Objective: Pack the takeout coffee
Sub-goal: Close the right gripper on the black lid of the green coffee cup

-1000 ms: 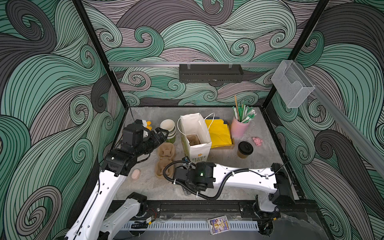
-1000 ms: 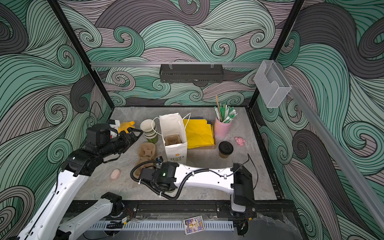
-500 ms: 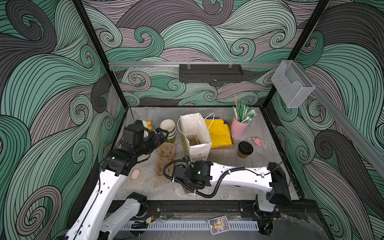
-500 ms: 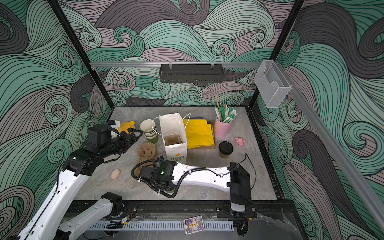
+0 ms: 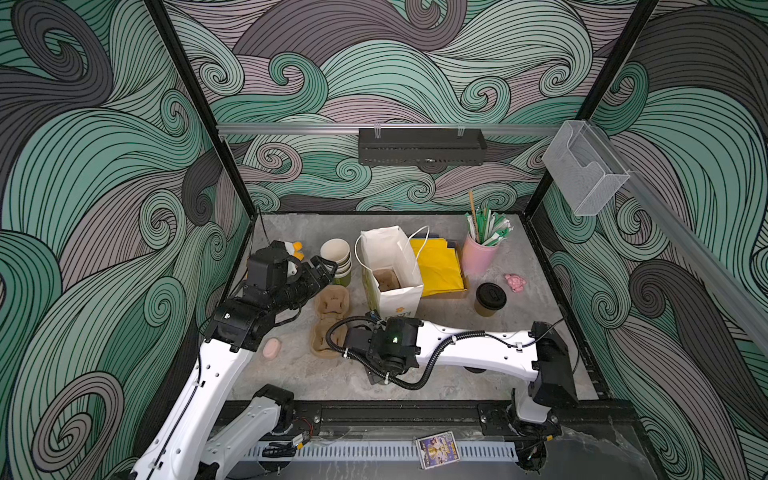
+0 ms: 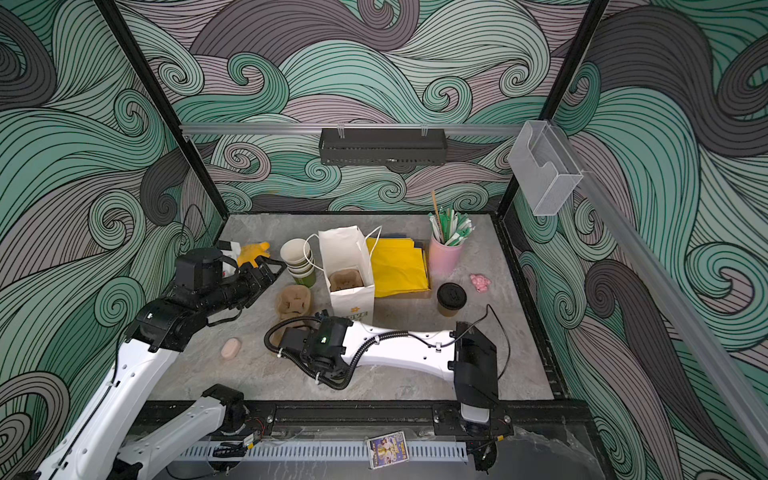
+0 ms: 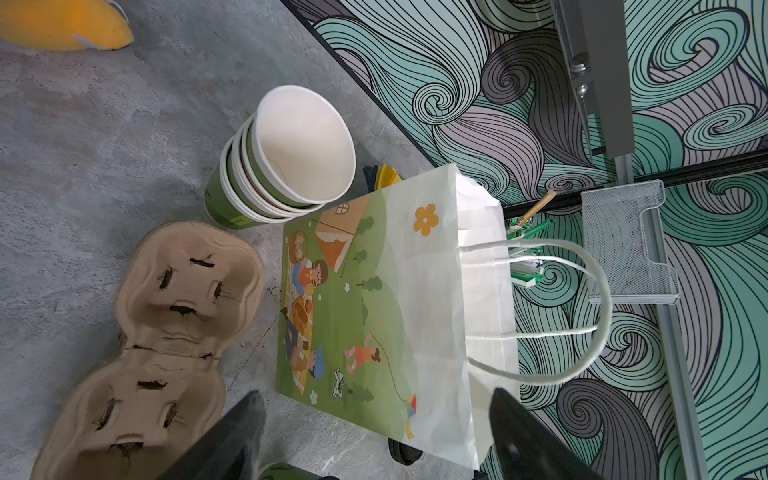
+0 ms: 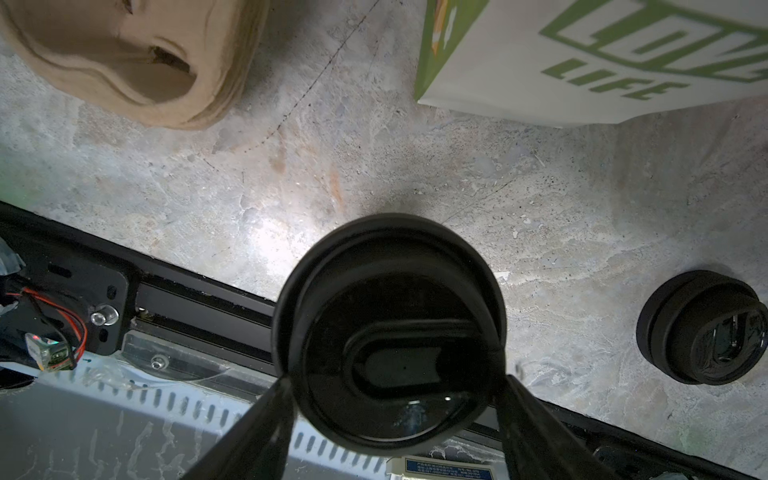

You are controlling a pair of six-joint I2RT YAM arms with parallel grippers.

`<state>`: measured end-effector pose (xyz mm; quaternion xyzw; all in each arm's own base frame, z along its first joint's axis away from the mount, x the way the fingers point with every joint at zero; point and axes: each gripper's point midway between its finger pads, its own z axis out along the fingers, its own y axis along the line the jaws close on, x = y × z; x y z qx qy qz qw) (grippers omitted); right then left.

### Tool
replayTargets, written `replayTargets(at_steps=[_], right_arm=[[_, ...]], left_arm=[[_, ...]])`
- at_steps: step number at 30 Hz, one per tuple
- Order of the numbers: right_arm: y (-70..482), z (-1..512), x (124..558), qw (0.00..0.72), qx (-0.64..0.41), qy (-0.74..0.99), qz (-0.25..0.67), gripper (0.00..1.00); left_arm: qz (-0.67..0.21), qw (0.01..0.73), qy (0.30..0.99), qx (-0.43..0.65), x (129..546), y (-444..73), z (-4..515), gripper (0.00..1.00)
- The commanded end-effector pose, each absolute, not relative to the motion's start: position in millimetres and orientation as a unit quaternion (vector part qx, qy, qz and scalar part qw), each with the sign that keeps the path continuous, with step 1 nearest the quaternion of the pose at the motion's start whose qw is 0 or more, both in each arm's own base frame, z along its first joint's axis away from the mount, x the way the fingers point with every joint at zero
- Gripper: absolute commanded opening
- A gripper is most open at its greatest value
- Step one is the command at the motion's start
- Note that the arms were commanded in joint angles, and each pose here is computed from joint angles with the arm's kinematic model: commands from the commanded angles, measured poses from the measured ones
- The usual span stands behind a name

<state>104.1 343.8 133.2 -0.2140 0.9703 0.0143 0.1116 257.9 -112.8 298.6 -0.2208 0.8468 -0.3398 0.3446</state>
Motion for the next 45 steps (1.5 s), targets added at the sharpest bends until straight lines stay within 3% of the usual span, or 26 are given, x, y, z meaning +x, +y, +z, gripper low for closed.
replayTargets(at_steps=[1, 17, 27, 32, 36, 40, 45], right_arm=[[347, 133, 107, 0.108, -0.211, 0.971, 0.012, 0.76], [346, 162, 96, 0.116, -0.254, 0.959, 0.053, 0.85], [333, 200, 91, 0.15, -0.53, 0.833, 0.053, 0.87], [330, 190, 80, 0.135, -0.691, 0.709, 0.051, 0.88], [330, 185, 85, 0.119, -0.745, 0.654, 0.055, 0.88], [338, 193, 86, 0.13, -0.744, 0.652, 0.07, 0.87], [332, 206, 96, 0.184, -0.601, 0.77, 0.105, 0.83]], left_arm=[[-0.338, 0.344, 0.847, -0.226, 259, -110, 297, 0.87], [-0.336, 0.349, 0.846, -0.222, 257, -109, 301, 0.87], [-0.314, 0.356, 0.856, -0.207, 251, -102, 302, 0.87], [-0.294, 0.36, 0.858, -0.221, 235, -89, 295, 0.87], [-0.28, 0.369, 0.854, -0.236, 219, -76, 292, 0.87], [-0.256, 0.344, 0.871, -0.239, 197, -68, 278, 0.86], [-0.256, 0.263, 0.917, -0.153, 167, -86, 256, 0.81]])
